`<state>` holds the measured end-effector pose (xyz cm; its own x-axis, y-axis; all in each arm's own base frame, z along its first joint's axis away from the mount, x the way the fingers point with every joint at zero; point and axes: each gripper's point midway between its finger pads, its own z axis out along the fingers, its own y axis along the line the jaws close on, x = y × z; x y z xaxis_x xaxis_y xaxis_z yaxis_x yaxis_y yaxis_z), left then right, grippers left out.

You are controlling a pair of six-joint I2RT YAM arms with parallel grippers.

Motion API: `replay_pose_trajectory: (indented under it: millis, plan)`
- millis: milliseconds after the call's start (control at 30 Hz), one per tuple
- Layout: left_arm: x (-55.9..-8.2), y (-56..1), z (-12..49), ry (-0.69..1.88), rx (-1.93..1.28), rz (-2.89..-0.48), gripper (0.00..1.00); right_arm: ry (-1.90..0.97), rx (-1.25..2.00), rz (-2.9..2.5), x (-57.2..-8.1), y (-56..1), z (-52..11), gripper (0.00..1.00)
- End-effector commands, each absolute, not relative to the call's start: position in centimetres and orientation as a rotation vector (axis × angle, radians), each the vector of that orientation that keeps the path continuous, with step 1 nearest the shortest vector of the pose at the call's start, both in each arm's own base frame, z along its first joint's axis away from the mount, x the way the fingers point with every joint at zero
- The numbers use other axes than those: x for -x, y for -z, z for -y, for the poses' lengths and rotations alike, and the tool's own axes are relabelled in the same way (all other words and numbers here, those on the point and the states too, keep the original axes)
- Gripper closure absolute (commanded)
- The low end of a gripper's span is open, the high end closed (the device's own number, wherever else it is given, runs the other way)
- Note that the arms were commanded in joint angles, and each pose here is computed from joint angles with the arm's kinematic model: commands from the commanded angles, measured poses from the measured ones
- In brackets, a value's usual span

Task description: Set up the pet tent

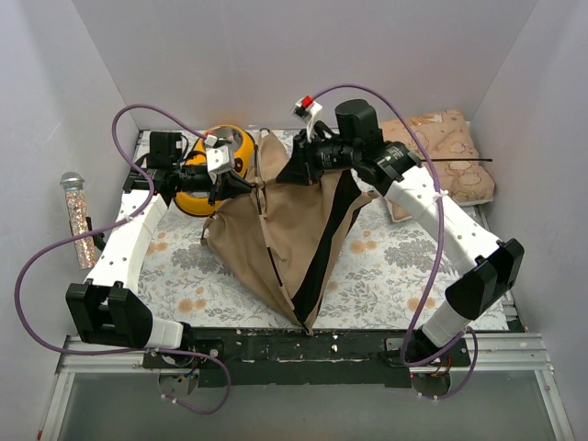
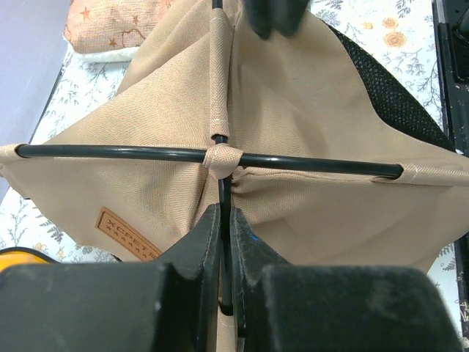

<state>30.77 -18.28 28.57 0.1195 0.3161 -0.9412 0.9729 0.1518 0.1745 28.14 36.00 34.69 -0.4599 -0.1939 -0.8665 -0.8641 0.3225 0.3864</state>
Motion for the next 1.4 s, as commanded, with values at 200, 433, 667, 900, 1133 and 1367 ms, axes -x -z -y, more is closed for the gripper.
replay_pose_trajectory:
  millis: [200,433,667,900,1133,1367]
  plan:
    - [-30.7,-27.9,18.1,0.84,-1.291,-1.497,1.0,-1.258,0.921,-1.906,-26.6,-35.0,-41.1,0.53]
    - [-30.4,-28.2,18.1,0.817,-1.256,-1.512,1.0,-1.137,0.888,-1.962,-26.1,-33.2,-42.5,0.54]
    - [-29.9,-28.1,18.0,0.812,-1.267,-1.507,1.0,-1.086,0.859,-1.973,-25.9,-33.0,-42.4,0.98]
    - [-29.3,-26.0,16.5,0.781,-1.291,-1.549,1.0,-1.038,0.72,-1.952,-28.3,-35.6,-38.9,0.99]
    - [-28.5,-24.6,14.8,0.738,-1.347,-1.586,1.0,-0.965,0.563,-1.917,-31.5,-37.5,-34.1,0.99]
    - [-28.8,-24.7,12.0,0.689,-1.311,-1.641,1.0,-0.866,0.473,-1.885,-32.8,-37.4,-29.5,0.99]
